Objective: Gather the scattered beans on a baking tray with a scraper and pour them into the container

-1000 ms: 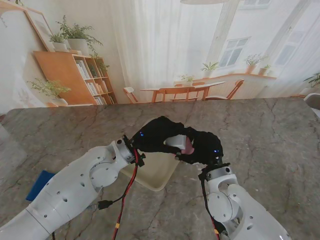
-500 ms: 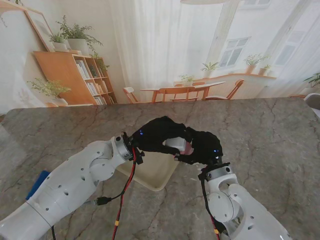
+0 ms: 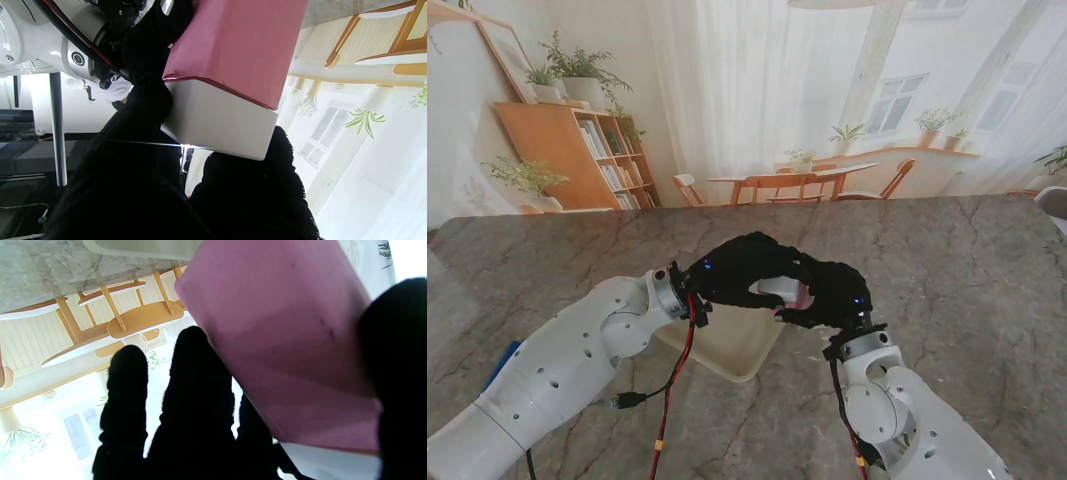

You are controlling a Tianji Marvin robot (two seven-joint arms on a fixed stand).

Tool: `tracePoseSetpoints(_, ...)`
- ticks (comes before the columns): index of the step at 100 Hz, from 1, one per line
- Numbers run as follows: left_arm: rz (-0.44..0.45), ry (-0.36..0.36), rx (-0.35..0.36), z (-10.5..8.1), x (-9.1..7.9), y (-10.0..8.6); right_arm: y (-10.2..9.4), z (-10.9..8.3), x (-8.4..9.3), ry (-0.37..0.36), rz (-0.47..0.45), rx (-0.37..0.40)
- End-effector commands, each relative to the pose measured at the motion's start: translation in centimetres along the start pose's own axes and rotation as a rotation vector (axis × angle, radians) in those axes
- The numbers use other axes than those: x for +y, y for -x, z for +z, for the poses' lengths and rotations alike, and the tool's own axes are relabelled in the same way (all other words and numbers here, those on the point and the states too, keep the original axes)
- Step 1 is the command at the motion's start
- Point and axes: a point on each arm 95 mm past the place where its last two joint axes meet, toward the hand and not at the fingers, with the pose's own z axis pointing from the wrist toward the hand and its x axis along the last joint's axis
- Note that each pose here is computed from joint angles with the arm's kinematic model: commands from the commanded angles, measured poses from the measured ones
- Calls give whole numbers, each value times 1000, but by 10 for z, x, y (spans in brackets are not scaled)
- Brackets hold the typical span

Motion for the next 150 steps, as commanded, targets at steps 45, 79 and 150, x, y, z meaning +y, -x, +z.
tracePoseSetpoints(45, 11, -76, -77, -1, -25, -13, 3, 1, -2, -30, -18, 3)
tracePoseSetpoints(79, -116, -231, -441, -31, -44, -18, 10, 1, -1, -16, 11, -57)
tracePoseSetpoints(150, -410, -282, -983, -118, 4, 7, 64, -16, 17, -17, 17, -271)
